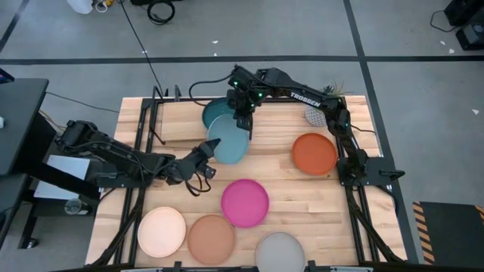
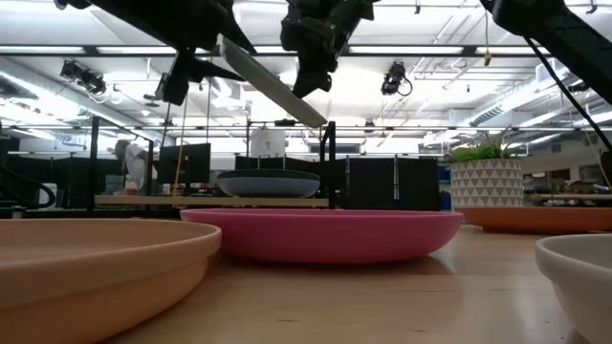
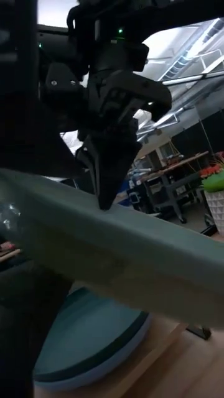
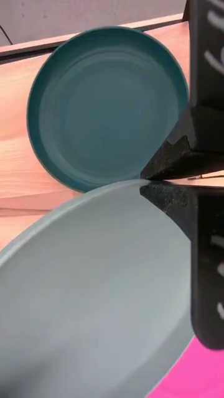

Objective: Place and stack plates onto a shelf
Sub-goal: Put the light blue plate on the shelf

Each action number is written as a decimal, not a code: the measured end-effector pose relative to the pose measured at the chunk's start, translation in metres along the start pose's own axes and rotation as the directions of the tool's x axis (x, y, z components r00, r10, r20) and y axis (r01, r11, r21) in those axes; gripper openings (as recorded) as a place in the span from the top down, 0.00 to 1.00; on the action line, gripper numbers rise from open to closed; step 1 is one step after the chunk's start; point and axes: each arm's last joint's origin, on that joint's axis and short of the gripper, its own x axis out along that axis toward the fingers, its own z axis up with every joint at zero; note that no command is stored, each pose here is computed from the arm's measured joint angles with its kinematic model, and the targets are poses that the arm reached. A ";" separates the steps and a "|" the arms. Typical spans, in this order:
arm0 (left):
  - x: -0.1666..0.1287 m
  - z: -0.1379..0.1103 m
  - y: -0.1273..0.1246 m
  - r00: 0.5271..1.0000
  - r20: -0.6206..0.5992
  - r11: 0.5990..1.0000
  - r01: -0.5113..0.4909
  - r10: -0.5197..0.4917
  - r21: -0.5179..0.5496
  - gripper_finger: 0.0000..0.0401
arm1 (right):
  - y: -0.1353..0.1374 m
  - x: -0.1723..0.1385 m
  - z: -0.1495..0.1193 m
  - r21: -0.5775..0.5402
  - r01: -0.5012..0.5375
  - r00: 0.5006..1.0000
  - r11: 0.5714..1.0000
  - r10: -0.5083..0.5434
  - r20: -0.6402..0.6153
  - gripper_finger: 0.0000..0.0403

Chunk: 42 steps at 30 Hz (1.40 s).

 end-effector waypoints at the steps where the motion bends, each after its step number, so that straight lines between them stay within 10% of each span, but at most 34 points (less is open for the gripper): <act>1: 0.000 0.000 0.000 1.000 0.001 1.000 0.000 0.000 -0.006 0.54 | 0.000 0.000 0.000 0.000 -0.001 1.000 1.000 0.001 0.000 0.95; 9: -0.002 0.002 -0.003 1.000 0.010 1.000 0.007 -0.006 -0.003 0.85 | 0.002 -0.001 0.001 -0.002 -0.019 1.000 1.000 0.019 0.012 0.88; 28: -0.012 0.001 -0.002 0.998 -0.067 0.984 -0.005 -0.007 -0.178 0.86 | 0.013 -0.097 -0.001 0.036 0.259 0.949 0.965 -0.262 0.176 0.54; 42: 0.005 -0.057 -0.038 0.911 -0.346 0.889 0.045 -0.224 -0.456 0.85 | 0.064 -0.157 -0.009 0.009 0.297 0.906 0.955 -0.285 0.312 0.50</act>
